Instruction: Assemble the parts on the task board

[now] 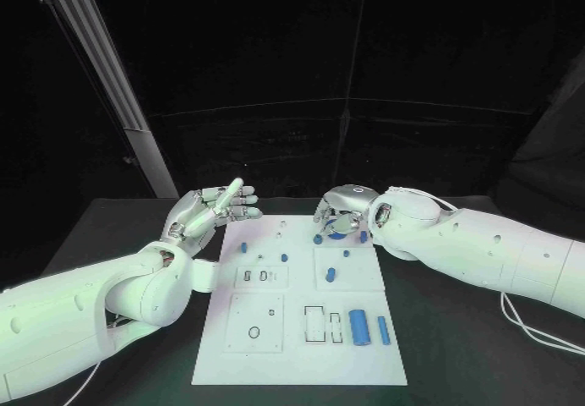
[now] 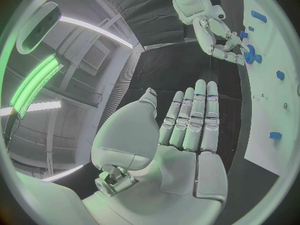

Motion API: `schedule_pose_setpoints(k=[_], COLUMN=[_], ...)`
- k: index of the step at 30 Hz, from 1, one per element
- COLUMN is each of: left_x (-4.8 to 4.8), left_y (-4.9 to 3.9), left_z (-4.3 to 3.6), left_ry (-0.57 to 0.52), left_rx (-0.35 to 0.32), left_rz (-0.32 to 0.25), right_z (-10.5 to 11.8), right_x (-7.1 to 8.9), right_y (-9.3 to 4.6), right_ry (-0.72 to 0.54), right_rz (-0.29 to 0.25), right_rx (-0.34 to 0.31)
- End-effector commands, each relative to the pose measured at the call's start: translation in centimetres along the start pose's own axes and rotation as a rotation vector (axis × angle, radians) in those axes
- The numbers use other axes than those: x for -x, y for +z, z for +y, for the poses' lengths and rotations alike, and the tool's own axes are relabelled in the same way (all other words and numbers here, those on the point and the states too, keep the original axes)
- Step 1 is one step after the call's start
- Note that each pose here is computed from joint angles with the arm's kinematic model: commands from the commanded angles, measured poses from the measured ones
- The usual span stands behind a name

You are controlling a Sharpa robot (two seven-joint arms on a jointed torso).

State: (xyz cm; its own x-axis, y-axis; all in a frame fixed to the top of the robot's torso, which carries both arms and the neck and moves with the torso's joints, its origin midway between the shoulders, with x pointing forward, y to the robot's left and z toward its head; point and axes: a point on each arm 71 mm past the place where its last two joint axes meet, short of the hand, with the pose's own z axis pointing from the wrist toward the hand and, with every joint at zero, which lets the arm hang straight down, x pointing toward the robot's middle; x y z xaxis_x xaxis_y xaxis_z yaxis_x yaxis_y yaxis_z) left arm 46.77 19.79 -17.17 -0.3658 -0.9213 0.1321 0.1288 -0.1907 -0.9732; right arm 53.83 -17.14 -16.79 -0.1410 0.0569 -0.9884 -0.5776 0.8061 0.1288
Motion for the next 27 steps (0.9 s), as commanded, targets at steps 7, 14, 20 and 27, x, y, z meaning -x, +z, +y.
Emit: schedule_pose_setpoints(k=[7, 14, 20, 27], left_x=[-0.28, -0.21, -0.22, -0.13], left_y=[-0.15, -0.16, -0.16, -0.16], left_z=[-0.21, -0.28, -0.33, -0.33], left_ry=[-0.014, -0.013, -0.013, -0.013], left_rx=[0.002, 0.004, 0.006, 0.011], left_rz=[0.027, 0.026, 0.027, 0.027], right_z=[0.56, 0.81, 0.83, 0.77], right_x=[-0.26, -0.44, -0.58, -0.63], right_y=[0.23, 0.32, 0.50, 0.68], right_ry=[-0.057, -0.056, -0.061, -0.063], right_rz=[0.073, 0.098, 0.112, 0.112], right_rx=[0.009, 0.019, 0.020, 0.018])
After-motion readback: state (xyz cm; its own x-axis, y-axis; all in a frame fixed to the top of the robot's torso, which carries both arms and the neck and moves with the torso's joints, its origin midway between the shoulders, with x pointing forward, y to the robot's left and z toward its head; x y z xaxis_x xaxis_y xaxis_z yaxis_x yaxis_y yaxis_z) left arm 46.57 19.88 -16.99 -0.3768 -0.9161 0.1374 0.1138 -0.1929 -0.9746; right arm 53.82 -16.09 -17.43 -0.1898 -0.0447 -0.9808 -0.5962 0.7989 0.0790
